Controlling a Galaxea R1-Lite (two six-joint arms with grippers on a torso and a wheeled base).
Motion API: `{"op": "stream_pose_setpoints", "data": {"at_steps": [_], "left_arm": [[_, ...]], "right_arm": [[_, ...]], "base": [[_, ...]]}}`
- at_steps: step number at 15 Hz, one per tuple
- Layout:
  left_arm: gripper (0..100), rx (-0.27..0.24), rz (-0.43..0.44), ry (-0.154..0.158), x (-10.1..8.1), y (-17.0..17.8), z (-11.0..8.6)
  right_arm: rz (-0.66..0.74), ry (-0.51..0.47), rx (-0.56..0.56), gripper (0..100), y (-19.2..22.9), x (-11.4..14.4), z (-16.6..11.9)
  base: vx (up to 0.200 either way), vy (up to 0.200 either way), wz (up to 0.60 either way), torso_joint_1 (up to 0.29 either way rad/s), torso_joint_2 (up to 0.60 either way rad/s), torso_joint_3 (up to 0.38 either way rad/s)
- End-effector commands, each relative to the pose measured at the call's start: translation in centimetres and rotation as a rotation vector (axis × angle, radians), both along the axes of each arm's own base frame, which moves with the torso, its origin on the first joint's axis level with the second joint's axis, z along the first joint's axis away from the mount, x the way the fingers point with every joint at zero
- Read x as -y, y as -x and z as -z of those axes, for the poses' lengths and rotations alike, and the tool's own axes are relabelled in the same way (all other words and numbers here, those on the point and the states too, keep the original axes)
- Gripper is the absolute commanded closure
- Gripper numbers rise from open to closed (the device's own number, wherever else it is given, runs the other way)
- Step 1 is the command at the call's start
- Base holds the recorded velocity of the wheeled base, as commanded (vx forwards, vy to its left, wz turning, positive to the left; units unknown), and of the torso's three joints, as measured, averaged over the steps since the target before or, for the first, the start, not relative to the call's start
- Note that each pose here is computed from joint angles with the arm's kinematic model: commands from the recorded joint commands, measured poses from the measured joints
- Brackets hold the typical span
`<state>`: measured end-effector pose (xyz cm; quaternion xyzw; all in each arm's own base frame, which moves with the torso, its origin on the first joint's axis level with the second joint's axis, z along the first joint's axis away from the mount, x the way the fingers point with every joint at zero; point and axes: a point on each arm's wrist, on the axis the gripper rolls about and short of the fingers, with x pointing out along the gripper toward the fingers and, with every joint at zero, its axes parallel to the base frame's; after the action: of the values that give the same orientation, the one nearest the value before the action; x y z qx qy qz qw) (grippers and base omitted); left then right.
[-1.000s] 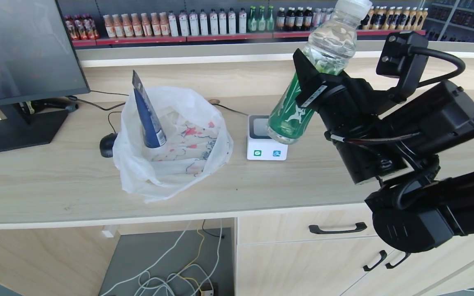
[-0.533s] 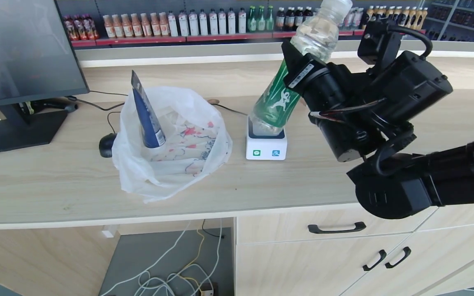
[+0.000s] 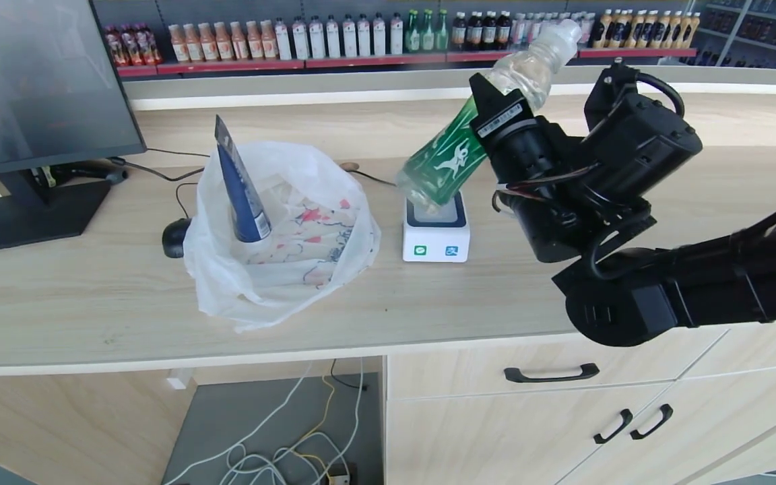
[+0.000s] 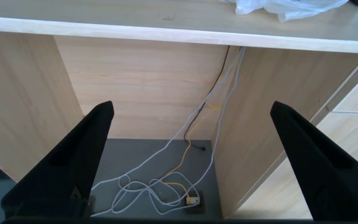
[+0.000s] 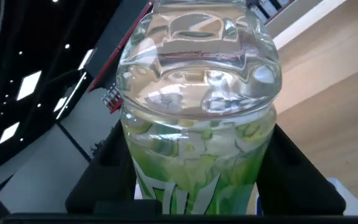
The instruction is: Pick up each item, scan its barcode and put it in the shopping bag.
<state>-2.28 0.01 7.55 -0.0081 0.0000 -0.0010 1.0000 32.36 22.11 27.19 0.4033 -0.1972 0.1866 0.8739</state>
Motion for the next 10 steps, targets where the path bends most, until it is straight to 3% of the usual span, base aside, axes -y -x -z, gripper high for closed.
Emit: {"op": "stream_pose_setpoints", "data": {"at_steps": [1, 6, 10], "left_arm": [[0, -0.002, 0.000, 0.001, 0.0, 0.0, 0.0], [0, -0.002, -0.002, 0.001, 0.0, 0.0, 0.0], [0, -0.002, 0.000, 0.001, 0.0, 0.0, 0.0]], "right_arm": [[0.006, -0.017, -0.021, 100, -1.1, 0.3, 0.7], [-0.015, -0.111, -0.076, 100, -3.8, 0.5, 1.4], [-0.058, -0.179, -0.115, 100, -4.4, 0.0, -0.3]], "base": [[0.000, 0.000, 0.00, 0.000, 0.00, 0.000], [0.000, 0.000, 0.00, 0.000, 0.00, 0.000], [0.000, 0.000, 0.00, 0.000, 0.00, 0.000]]}}
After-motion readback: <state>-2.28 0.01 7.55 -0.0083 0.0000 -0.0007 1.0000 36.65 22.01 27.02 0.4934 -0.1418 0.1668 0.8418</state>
